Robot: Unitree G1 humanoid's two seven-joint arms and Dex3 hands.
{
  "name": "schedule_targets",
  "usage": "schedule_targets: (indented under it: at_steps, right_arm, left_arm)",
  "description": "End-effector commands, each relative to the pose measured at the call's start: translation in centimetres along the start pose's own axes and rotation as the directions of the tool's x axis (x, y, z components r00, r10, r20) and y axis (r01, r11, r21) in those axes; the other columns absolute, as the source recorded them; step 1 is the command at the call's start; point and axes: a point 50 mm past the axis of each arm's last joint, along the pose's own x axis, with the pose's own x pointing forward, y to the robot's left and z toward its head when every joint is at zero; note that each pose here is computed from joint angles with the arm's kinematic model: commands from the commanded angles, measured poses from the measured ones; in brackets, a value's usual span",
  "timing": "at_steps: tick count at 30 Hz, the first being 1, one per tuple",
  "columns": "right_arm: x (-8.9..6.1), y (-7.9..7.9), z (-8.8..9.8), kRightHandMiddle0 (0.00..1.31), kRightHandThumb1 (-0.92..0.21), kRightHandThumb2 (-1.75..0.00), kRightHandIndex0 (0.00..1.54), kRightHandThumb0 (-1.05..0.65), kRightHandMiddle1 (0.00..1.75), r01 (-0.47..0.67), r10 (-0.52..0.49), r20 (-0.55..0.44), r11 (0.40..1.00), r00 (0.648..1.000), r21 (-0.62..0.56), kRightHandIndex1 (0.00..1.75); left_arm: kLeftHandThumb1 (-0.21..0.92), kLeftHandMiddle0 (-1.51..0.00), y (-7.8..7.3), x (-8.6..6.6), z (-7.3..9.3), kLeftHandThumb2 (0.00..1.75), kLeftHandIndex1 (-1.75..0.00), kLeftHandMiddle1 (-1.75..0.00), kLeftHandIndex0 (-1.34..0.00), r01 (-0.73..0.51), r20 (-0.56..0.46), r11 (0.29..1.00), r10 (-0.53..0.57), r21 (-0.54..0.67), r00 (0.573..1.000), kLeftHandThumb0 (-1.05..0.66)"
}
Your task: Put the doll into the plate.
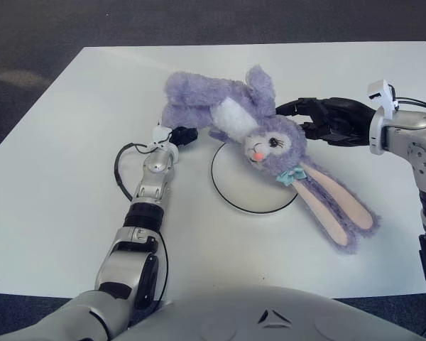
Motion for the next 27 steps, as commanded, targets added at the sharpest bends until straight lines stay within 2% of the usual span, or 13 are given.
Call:
schedule_targets:
  at_steps: [1, 10, 16, 27]
  right_arm:
    - [-0.3, -0.2, 0.7, 0.0, -0.92, -0.98, 0.03, -0.98, 0.61, 0.019, -0.019, 0.03, 1.0, 0.999, -0.01, 0.46]
    - [-0.3, -0.6, 0.6, 0.0, -0.92, -0.96, 0.03, -0.97, 0.64, 0.046, -0.045, 0.028, 0.999, 0.999, -0.007, 0.46]
    - [0.2, -1.4, 0.2, 0.0, -0.92, -0.92, 0.02, -0.97, 0.6, 0.094, -0.094, 0.022, 0.996, 0.995, -0.01, 0.46]
    - [0.9, -2.6, 0.8, 0.0, -0.92, -0.9, 0.01, -0.92, 0.55, 0.165, -0.165, -0.011, 0.986, 0.986, 0.003, 0.45]
  left_arm:
    - [0.68, -0.92, -0.4, -1.6, -2.7, 0.86, -1.75, -1.75, -0.34, 0.016, -0.123, 1.0, -0.016, -0.002, 0.992, -0.38]
    - [0.67, -1.0, -0.2, -1.7, -2.4, 0.86, -1.75, -1.75, -0.34, 0.018, -0.106, 1.0, -0.019, -0.007, 0.994, -0.38]
    - [0.66, -1.07, -0.1, -2.9, 0.4, 0.88, -1.75, -1.75, -0.35, 0.032, -0.037, 0.999, -0.031, 0.023, 0.999, -0.38]
    - [0.6, -1.14, 0.2, -4.5, 2.1, 0.96, -1.75, -1.75, -0.39, 0.041, -0.005, 0.992, -0.041, 0.12, 0.999, -0.4]
